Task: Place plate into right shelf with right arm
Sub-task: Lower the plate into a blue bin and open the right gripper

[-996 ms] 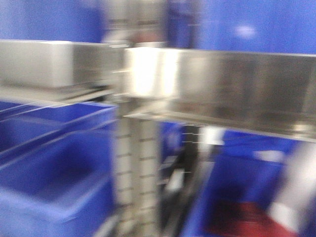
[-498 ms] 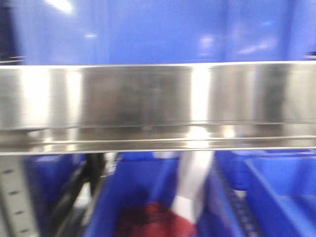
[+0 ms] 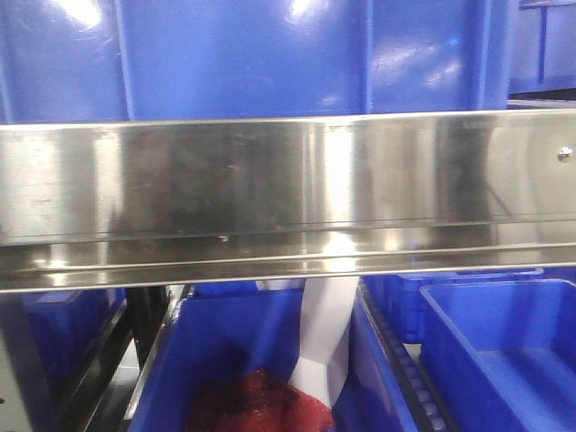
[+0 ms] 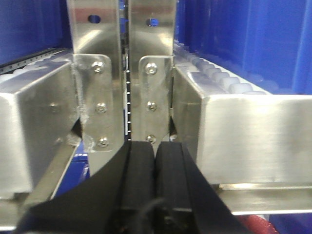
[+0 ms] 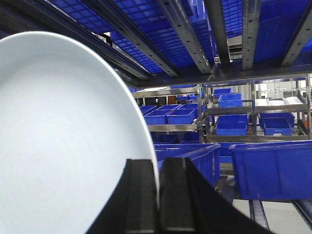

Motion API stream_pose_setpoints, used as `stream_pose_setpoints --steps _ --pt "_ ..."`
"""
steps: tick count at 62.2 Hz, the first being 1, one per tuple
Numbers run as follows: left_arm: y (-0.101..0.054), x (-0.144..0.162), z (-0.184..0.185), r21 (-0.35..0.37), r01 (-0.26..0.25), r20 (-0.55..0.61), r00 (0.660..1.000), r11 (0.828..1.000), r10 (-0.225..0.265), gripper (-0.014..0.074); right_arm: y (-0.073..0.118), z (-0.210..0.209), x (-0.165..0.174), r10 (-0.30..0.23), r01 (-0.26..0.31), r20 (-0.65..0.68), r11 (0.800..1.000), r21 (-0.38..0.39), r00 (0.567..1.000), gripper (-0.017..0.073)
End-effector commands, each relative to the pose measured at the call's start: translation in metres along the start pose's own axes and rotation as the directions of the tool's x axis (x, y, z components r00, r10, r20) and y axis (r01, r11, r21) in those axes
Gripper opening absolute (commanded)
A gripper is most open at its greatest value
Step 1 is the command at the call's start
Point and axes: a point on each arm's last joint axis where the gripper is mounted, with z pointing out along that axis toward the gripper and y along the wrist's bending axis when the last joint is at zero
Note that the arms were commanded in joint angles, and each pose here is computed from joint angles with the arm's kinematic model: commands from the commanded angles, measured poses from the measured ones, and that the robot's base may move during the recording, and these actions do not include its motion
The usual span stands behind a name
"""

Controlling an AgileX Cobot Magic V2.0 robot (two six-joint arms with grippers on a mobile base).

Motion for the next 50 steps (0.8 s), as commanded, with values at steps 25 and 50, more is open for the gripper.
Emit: stream_pose_setpoints --steps 25,50 --pt "0.000 -0.005 0.000 -0.003 0.009 0.082 0.997 1.000 -0.009 -0.0047 -0.001 0.002 -0.017 0.014 -0.017 0.102 1.000 0.024 0.995 0.0056" --pt "0.000 -0.005 0.000 -0.003 0.009 0.082 0.997 1.000 -0.009 -0.0047 0.013 0.065 -0.078 0.040 -0.039 0.014 0.999 -0.017 0.999 0.0056"
